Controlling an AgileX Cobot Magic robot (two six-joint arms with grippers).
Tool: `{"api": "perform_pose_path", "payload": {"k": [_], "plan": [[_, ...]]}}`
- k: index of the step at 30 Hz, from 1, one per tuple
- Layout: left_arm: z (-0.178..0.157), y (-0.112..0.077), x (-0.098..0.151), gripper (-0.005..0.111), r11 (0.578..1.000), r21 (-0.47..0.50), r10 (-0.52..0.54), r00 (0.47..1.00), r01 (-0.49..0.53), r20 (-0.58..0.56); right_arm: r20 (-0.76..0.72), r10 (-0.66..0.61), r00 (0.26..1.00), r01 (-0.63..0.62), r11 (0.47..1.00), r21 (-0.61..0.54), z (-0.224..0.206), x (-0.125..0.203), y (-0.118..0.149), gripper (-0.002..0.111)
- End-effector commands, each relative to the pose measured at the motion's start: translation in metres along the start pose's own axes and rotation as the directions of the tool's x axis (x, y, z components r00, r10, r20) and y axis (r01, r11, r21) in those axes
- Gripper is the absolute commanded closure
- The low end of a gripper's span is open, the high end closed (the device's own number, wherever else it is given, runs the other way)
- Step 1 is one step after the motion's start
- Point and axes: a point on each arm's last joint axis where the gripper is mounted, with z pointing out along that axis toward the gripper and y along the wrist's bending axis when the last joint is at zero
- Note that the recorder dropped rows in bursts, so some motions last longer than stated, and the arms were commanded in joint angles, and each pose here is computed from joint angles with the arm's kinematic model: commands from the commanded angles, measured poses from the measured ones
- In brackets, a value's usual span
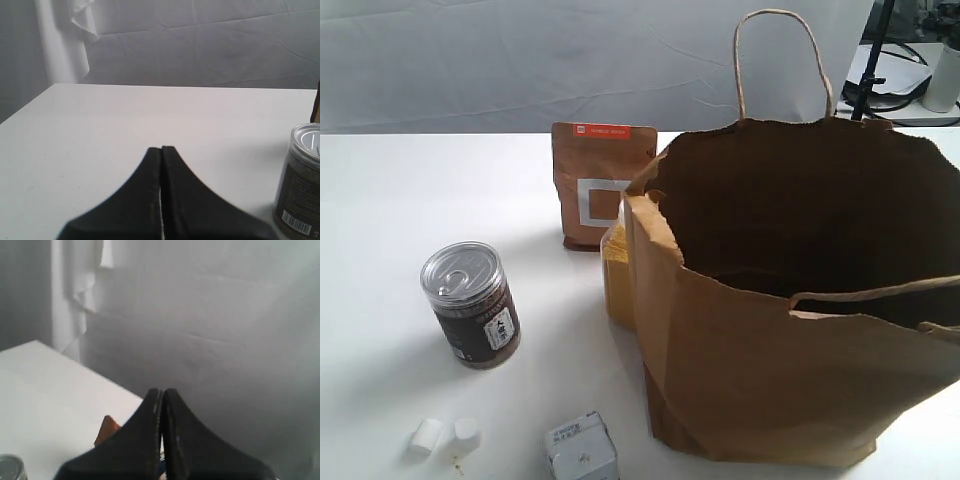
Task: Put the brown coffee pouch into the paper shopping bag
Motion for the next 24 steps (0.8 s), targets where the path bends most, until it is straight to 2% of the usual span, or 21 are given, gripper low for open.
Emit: {"api": "perform_pose_path", "payload": {"k": [1,4,7,8,11,15,17,19,24], "plan": [[0.000,0.000,0.001,0.107,1.000,-0.004,0.000,1.000,0.000,0.004,-0.150,-0.121,0.981,0.097,0.982,-0.163,0.081,-0.023,0.021,0.108],[0.000,0.000,0.001,0.107,1.000,-0.004,0.000,1.000,0.000,0.004,-0.270,-0.159,0.950,0.091,0.964,-0.249,0.144,-0.027,0.033,0.108],[0.000,0.000,0.001,0.107,1.000,-0.004,0.000,1.000,0.000,0.004,-0.340,-0.185,0.922,0.086,0.954,-0.288,0.182,-0.024,0.035,0.108],[0.000,0.000,0.001,0.107,1.000,-0.004,0.000,1.000,0.000,0.004,-0.342,-0.184,0.921,0.078,0.950,-0.301,0.197,-0.025,0.037,0.103],[0.000,0.000,0.001,0.107,1.000,-0.004,0.000,1.000,0.000,0.004,-0.298,-0.163,0.941,0.071,0.953,-0.295,0.215,-0.025,0.038,0.092],[0.000,0.000,0.001,0.107,1.000,-0.004,0.000,1.000,0.000,0.004,-0.287,-0.161,0.944,0.075,0.954,-0.289,0.237,-0.016,0.039,0.066],[0.000,0.000,0.001,0.107,1.000,-0.004,0.000,1.000,0.000,0.004,-0.314,-0.165,0.935,0.070,0.954,-0.292,0.248,-0.006,0.040,0.057],[0.000,0.000,0.001,0.107,1.000,-0.004,0.000,1.000,0.000,0.004,-0.345,-0.169,0.923,0.063,0.952,-0.299,0.259,0.006,0.042,0.054],[0.000,0.000,0.001,0.107,1.000,-0.004,0.000,1.000,0.000,0.004,-0.420,-0.195,0.886,0.059,0.947,-0.316,0.279,0.034,0.045,0.054]]}}
